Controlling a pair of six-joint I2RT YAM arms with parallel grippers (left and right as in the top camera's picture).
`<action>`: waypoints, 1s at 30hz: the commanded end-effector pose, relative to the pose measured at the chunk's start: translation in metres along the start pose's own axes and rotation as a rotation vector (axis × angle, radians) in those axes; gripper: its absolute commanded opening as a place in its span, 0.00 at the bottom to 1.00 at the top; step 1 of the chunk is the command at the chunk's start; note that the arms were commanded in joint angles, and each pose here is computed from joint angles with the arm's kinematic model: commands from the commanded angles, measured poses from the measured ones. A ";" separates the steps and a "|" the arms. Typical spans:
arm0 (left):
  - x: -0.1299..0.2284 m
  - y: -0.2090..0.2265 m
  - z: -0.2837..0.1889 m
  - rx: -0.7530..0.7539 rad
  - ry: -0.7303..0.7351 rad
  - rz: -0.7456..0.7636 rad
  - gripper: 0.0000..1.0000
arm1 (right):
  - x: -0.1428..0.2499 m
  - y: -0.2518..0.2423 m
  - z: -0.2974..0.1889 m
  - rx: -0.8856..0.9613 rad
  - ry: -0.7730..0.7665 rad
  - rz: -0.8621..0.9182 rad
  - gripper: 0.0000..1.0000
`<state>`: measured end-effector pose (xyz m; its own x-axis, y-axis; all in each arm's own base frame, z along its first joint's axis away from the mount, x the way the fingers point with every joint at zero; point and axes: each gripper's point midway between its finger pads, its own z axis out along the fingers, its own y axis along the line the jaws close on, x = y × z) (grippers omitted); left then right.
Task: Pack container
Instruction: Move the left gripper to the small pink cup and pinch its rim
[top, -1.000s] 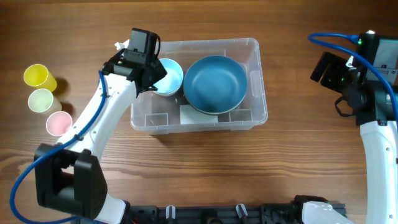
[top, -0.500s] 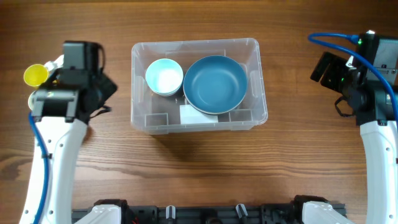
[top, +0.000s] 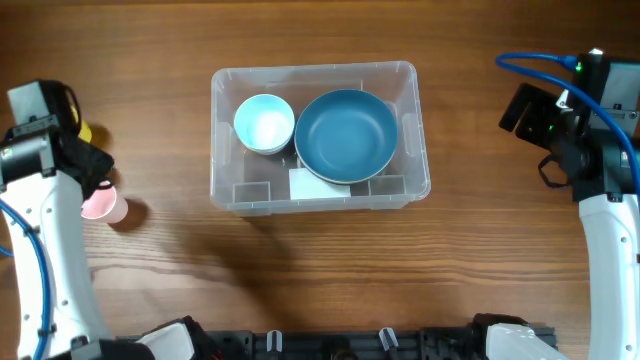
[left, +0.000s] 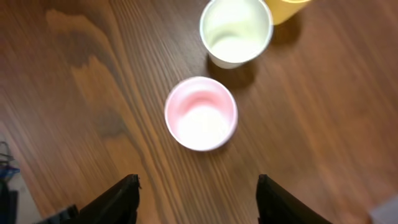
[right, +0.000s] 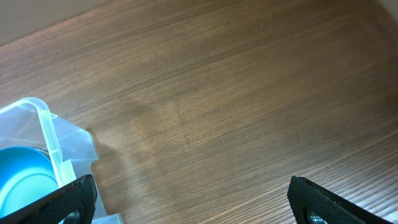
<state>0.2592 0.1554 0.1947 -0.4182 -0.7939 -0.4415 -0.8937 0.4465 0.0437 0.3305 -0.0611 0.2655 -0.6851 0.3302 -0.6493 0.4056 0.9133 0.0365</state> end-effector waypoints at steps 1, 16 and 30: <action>0.010 -0.006 0.023 0.074 0.102 0.118 0.59 | -0.004 -0.003 0.000 0.017 -0.008 0.017 1.00; 0.026 -0.035 0.071 0.210 0.191 0.235 0.48 | -0.004 -0.003 0.000 0.018 -0.008 0.017 1.00; 0.052 -0.035 0.119 0.129 0.336 0.261 0.47 | -0.004 -0.003 0.000 0.018 -0.008 0.017 1.00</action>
<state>0.2912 0.1512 0.0807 -0.6583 -0.7338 -0.1678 -0.7429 0.6693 -0.0125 0.3305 -0.0611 0.2655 -0.6849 0.3302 -0.6495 0.4056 0.9133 0.0367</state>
